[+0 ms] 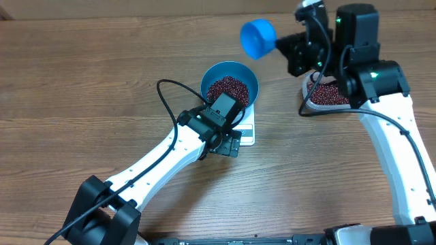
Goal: Scoop item into bowl and weigh 150g on scale
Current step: 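Lift the scoop and carry it left over the teal bowl, then dip the scoop into the teal bowl to take beans out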
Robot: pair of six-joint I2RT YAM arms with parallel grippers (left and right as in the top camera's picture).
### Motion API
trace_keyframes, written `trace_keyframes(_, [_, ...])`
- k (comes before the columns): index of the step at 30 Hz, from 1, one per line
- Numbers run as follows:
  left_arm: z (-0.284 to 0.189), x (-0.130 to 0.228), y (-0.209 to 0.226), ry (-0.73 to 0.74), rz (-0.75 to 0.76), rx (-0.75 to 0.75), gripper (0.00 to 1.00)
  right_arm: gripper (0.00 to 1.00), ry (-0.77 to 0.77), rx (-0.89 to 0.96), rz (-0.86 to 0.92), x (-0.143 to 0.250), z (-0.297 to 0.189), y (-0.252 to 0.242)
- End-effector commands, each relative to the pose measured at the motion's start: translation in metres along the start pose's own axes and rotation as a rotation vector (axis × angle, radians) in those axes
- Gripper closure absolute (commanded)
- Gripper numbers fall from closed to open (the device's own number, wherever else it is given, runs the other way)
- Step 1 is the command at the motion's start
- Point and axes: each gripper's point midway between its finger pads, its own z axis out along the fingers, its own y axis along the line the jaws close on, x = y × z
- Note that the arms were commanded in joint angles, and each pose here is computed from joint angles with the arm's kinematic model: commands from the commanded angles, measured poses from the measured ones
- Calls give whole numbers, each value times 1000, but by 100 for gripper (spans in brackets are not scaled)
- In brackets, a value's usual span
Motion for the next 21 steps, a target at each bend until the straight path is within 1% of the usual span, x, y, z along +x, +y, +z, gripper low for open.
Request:
trace_keyframes(1, [-3,-2,3,-15,20,-8,0,96,-5,-85,-118,-4,-2,36])
trace_keyframes(4, [-3,-2,3,-15,20,-8,1,96,51,-85,-182,10,8,46])
trace_keyframes(7, [-3,-2,3,-15,20,-8,1,96,111,-37,-190,23,19,42])
trace_keyframes(11, [-3,-2,3,-15,20,-8,1,96,171,-48,-208,40,35,43])
trace_keyframes(14, [-3,-2,2,-15,20,-8,0,96,190,-54,-223,46,44,41])
trace_keyframes(21, [-3,-2,3,-15,20,-8,1,96,283,-66,-191,74,72,32])
